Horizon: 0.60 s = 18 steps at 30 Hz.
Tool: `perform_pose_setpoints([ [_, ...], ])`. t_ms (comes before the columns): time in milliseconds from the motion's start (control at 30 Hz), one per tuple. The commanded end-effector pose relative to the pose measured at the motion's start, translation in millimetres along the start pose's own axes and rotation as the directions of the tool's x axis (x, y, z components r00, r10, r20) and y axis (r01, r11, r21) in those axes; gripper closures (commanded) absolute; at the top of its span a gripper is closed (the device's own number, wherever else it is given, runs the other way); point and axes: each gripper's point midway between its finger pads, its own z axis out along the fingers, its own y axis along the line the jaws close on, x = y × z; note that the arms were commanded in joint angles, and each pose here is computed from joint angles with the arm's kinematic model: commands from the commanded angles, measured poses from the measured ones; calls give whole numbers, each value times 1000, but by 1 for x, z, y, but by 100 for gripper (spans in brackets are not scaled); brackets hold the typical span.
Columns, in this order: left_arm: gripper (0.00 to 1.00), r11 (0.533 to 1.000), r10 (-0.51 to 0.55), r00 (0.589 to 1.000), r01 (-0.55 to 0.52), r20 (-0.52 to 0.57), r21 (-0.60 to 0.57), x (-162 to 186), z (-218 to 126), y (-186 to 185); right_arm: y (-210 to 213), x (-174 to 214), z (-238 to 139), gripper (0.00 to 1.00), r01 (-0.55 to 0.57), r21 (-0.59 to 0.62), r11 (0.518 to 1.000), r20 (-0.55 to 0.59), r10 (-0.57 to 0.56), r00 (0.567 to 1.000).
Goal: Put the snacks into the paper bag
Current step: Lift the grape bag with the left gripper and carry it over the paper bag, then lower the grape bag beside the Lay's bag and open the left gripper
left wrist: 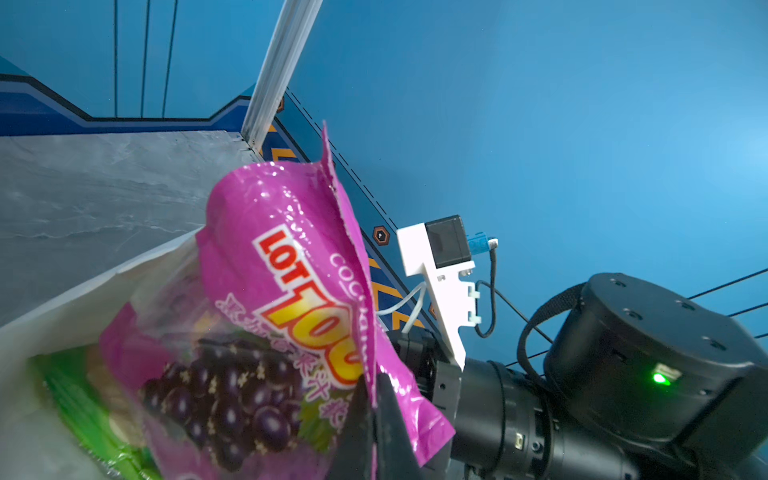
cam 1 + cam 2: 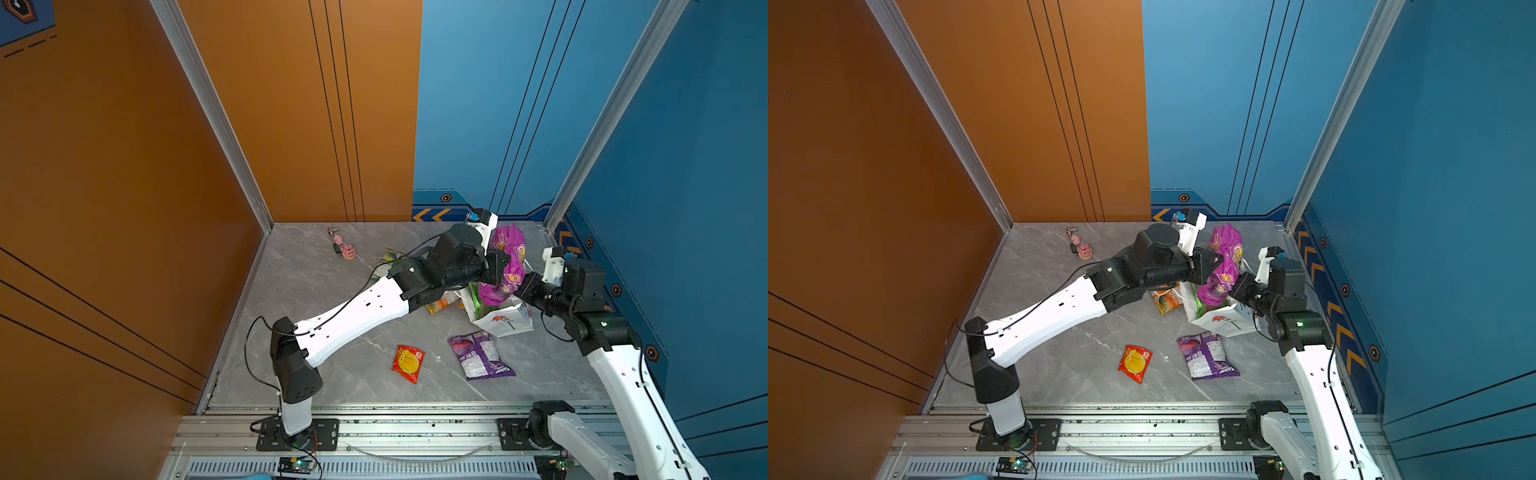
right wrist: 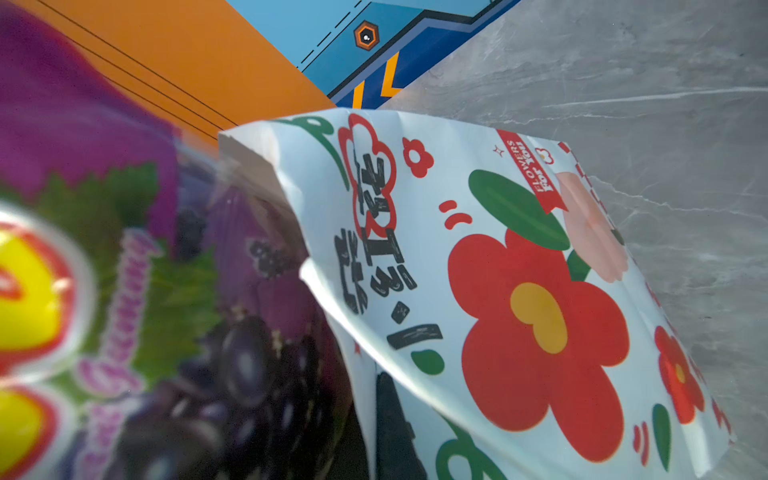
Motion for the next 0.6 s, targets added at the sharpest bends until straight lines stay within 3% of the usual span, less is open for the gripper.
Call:
perform_pose_setpoints([
  [0, 100, 985, -17, 995, 0, 102, 171, -39, -5, -41, 5, 0, -10, 100, -19, -49, 999, 8, 20, 1000],
  [267, 100, 989, -54, 998, 49, 28, 136, -19, 21, -15, -5, 1, -12, 100, -38, -13, 999, 24, 39, 999],
  [567, 100, 993, -75, 997, 76, -13, 94, -1, 28, 8, -8, -1, -13, 100, -40, 5, 999, 33, 39, 999],
])
